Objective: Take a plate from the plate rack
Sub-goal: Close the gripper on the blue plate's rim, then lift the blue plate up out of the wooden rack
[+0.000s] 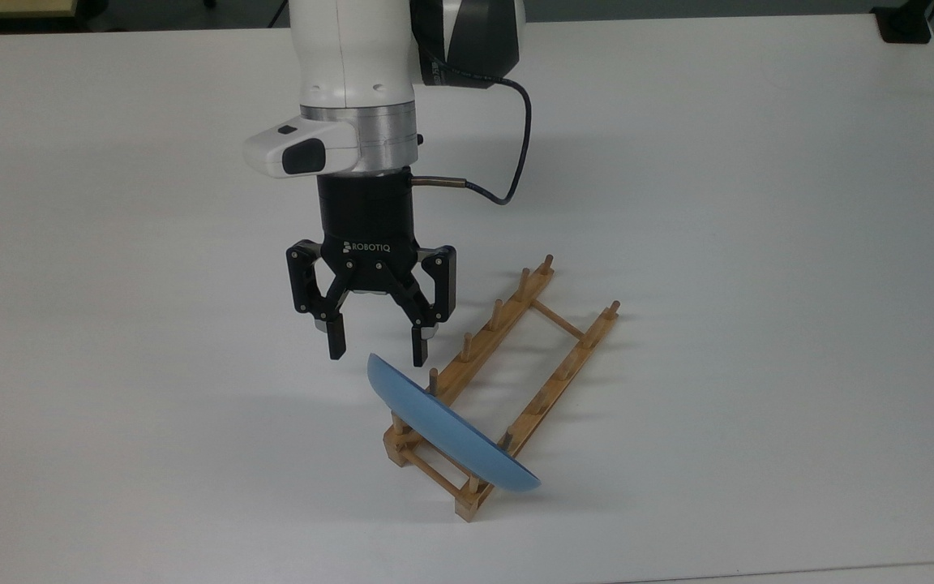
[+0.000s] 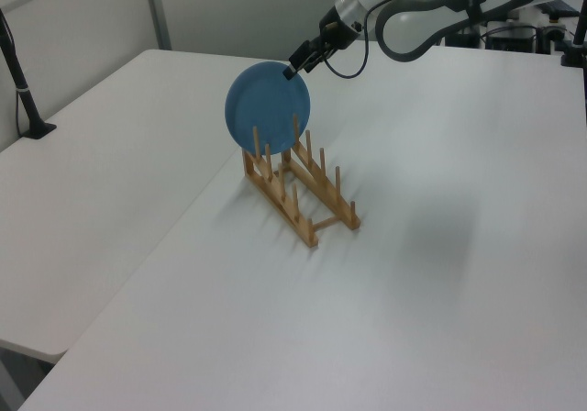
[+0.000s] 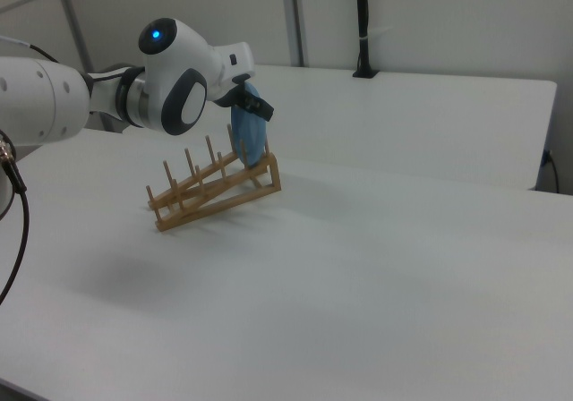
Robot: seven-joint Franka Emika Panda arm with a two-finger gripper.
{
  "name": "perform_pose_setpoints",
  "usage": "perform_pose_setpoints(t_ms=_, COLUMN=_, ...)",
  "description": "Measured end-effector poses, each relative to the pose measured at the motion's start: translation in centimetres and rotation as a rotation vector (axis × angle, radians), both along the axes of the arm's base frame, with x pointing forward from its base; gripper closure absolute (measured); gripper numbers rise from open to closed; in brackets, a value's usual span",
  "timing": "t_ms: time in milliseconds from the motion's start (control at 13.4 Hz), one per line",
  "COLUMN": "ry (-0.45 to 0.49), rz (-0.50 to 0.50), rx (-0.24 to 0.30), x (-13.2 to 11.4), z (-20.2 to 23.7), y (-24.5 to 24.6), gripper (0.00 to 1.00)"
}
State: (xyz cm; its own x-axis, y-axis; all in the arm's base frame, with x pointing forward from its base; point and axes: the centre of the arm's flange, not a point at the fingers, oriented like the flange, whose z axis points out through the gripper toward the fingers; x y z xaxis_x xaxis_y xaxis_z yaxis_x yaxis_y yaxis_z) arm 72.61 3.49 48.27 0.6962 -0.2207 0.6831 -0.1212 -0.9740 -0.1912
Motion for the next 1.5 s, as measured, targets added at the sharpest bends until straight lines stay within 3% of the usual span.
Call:
perform_pose_setpoints(t_ms=449, ry=0.005, rz=0.022, rx=-0.053, x=0.1, z=-0.5, y=0.2, gripper=0.79)
perform_pose_setpoints(t_ms=897, ry=0.024, rz=0.067, rx=-0.149, x=0.4, z=-2.2, y=0.8, gripper=0.95)
perform_pose_setpoints(t_ms=1495, ry=-0.022, rz=0.034, rx=-0.124, x=0.4, z=0.7, y=0.4, gripper=0.95)
